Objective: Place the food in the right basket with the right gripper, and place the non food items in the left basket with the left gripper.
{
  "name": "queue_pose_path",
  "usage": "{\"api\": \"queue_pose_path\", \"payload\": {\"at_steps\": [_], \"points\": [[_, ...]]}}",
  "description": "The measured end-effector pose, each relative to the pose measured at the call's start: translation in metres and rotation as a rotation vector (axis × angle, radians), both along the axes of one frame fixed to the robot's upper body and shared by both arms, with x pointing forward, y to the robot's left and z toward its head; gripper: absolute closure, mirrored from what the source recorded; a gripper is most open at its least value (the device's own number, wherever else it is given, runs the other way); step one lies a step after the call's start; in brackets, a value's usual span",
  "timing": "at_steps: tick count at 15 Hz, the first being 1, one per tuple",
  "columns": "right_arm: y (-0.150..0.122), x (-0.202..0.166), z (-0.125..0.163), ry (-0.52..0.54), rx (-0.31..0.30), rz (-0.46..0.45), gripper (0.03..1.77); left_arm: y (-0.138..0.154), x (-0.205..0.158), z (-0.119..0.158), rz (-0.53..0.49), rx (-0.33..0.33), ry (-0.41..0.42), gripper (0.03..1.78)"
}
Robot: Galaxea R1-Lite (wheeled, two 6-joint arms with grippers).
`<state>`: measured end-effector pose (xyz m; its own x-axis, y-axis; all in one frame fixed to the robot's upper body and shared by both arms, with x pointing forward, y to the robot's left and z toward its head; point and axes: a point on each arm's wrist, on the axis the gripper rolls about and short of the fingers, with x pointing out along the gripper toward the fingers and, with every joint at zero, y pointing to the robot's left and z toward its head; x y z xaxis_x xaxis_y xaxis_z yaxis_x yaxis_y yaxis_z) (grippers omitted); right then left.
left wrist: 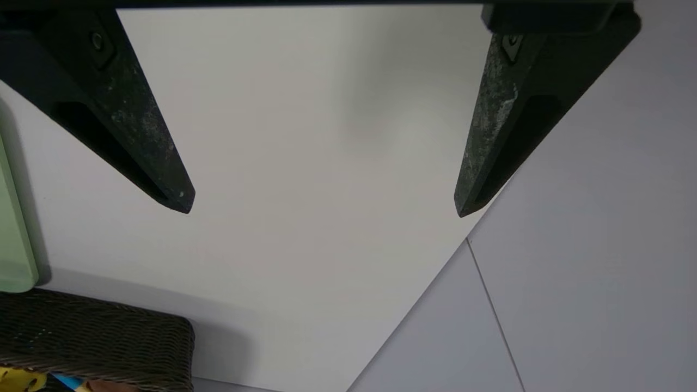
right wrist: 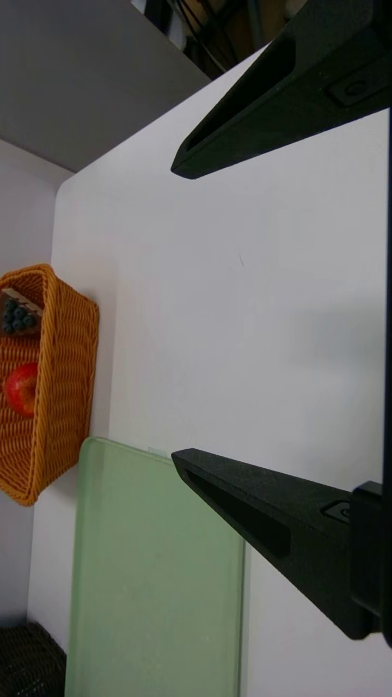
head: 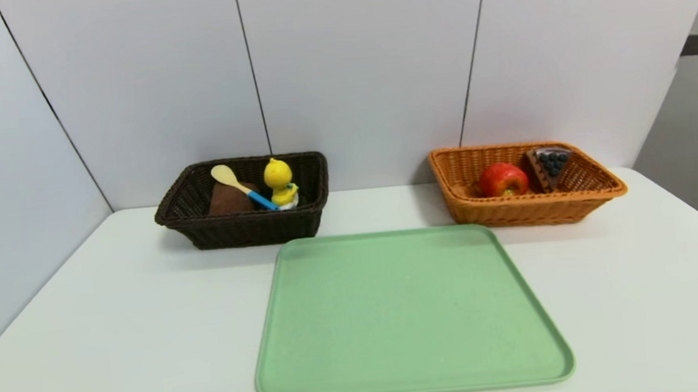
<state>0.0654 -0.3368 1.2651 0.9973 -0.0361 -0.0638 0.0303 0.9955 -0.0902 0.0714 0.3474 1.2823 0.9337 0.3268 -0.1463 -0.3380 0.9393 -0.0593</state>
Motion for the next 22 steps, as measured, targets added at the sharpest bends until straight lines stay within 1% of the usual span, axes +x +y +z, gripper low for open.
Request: {"api": "queue_pose_path", "payload": {"at_steps": [3, 6, 8, 12, 13, 16, 18, 19, 20, 22], "points": [[0.0, -0.014, -0.025, -0.08, -0.023, 0.016, 0.09, 0.001, -0.005, -0.003, 0.015, -0.003, -0.031, 0.12], [0.0, -0.017, -0.027, -0.205, -0.044, 0.018, 0.09, 0.003, -0.007, -0.003, 0.092, -0.002, -0.052, 0.12], [0.0, -0.018, -0.026, -0.267, -0.063, 0.009, 0.09, 0.003, -0.007, -0.003, 0.135, -0.01, -0.075, 0.12], [0.0, -0.018, -0.027, -0.267, -0.068, 0.013, 0.09, 0.001, -0.007, -0.003, 0.17, -0.009, -0.076, 0.12], [0.0, -0.018, -0.027, -0.27, -0.07, 0.013, 0.09, 0.0, -0.006, -0.007, 0.159, -0.011, -0.065, 0.12], [0.0, -0.019, -0.025, -0.282, -0.075, 0.008, 0.09, -0.002, -0.005, -0.018, 0.105, -0.019, -0.044, 0.12], [0.0, -0.019, -0.025, -0.284, -0.082, 0.006, 0.09, -0.004, -0.004, -0.035, 0.036, -0.006, -0.008, 0.12], [0.0, -0.019, -0.023, -0.298, -0.086, 0.006, 0.09, -0.005, -0.005, -0.042, -0.023, 0.006, -0.016, 0.12], [0.0, -0.02, -0.02, -0.329, -0.094, 0.007, 0.09, -0.007, -0.007, -0.046, -0.09, 0.024, -0.047, 0.12], [0.0, -0.02, -0.016, -0.399, -0.124, 0.004, 0.09, -0.011, -0.013, -0.054, -0.247, 0.093, -0.126, 0.12]]}}
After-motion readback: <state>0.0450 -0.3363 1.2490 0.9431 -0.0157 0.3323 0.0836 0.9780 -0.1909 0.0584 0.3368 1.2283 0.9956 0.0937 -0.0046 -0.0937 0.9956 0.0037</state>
